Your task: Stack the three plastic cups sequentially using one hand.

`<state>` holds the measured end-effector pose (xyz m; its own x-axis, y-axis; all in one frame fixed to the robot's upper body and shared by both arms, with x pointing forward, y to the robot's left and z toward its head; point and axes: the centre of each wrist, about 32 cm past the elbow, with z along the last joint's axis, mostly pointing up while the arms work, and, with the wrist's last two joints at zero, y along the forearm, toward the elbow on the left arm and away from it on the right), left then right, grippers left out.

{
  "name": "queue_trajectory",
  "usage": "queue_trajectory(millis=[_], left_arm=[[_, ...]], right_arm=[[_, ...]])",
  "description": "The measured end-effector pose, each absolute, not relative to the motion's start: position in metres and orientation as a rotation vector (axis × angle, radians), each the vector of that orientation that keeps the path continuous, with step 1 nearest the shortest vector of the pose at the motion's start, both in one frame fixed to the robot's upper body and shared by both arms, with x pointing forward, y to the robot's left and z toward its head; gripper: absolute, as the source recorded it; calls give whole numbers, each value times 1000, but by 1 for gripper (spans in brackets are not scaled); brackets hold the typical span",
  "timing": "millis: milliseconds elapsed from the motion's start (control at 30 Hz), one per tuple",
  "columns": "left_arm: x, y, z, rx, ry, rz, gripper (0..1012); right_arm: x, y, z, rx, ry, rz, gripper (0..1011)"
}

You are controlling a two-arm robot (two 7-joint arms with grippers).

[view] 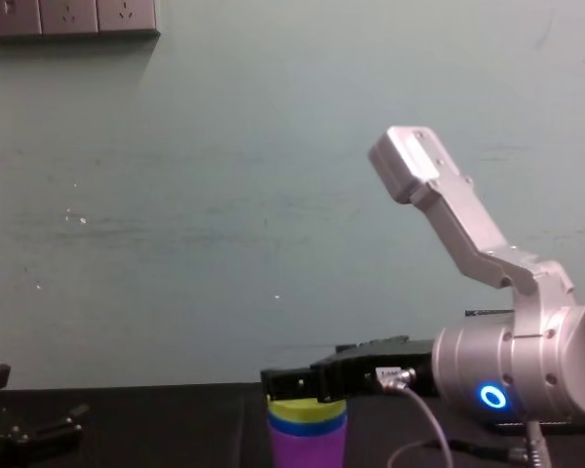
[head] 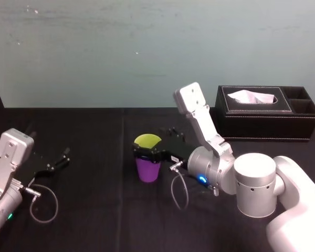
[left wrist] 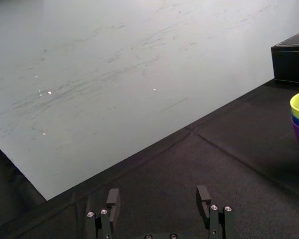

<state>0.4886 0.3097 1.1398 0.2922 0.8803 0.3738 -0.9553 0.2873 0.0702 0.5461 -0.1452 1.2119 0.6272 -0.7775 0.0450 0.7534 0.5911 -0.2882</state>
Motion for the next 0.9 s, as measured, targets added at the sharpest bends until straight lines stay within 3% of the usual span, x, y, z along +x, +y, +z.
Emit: queue_trajectory(millis=[567, 900], left_arm=[[489, 310, 1140, 304, -285, 1248, 1000], [489, 310, 1140, 304, -285, 1248, 1000]], right_arm=[[522, -171, 1211, -115, 3, -1039, 1004], [501, -183, 1182, -91, 24, -1231, 1004]])
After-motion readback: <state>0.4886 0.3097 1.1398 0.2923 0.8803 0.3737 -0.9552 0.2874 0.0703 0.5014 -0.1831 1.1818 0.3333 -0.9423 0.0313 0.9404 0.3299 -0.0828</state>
